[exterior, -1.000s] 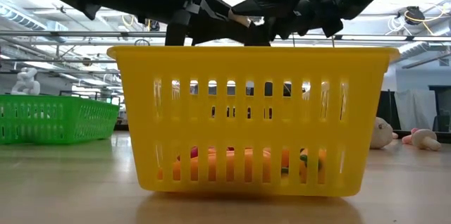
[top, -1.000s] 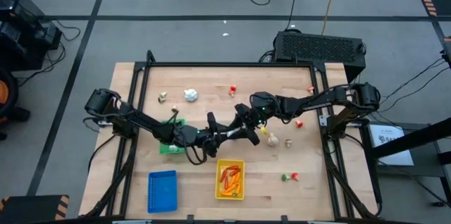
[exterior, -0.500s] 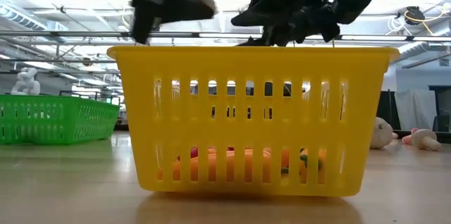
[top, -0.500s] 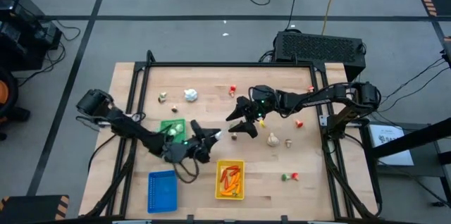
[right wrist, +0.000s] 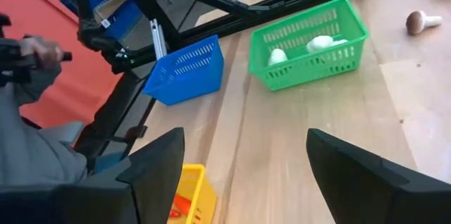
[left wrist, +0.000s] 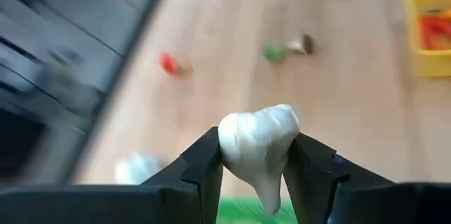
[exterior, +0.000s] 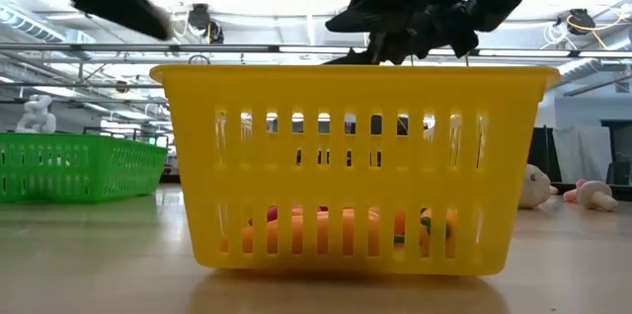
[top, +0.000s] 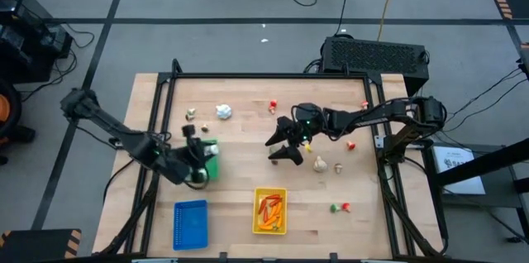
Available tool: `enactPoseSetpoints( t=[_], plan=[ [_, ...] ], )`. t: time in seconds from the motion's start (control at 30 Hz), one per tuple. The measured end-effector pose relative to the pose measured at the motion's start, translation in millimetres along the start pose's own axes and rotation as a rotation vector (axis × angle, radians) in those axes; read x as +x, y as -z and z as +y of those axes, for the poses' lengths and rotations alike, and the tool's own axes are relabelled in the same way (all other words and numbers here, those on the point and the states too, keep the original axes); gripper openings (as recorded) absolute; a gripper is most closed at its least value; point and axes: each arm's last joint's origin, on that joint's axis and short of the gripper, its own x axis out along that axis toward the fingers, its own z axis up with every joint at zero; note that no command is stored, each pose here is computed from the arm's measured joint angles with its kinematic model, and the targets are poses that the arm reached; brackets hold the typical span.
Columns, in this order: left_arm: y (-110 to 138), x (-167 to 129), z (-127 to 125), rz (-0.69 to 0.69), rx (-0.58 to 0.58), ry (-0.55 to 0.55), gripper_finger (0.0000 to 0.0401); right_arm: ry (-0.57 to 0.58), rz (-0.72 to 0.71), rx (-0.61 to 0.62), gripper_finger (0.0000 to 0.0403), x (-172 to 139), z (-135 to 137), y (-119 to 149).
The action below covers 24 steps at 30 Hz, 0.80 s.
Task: Sort produce into baskets
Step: Put the garlic into the green basket
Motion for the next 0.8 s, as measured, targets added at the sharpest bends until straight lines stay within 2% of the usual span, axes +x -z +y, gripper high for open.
enactPoseSetpoints(
  t=[0.13,0.3,0.57,0.8],
  plan=[
    [12.5,-12.1,10.4,0.12,-0.139,0.128,0.0132,-0.006,0.004,-0.008,0.0288,1.3,2.3,0.8],
    [26.9,-15.3,13.6,0.3,-0.221,0.171,0.0132,-0.003,0.003,-0.037,0.0288,3.5,6.1,2.0],
    [33.4,-10.9,12.1,0.389,-0.277,0.152,0.0132,0.094,-0.028,-0.106,0.0288,10.0,15.6,4.7],
    [36.8,2.1,19.1,0.484,-0.297,0.065,0.0132,0.095,-0.021,-0.113,0.0288,12.2,19.9,6.8]
  ],
)
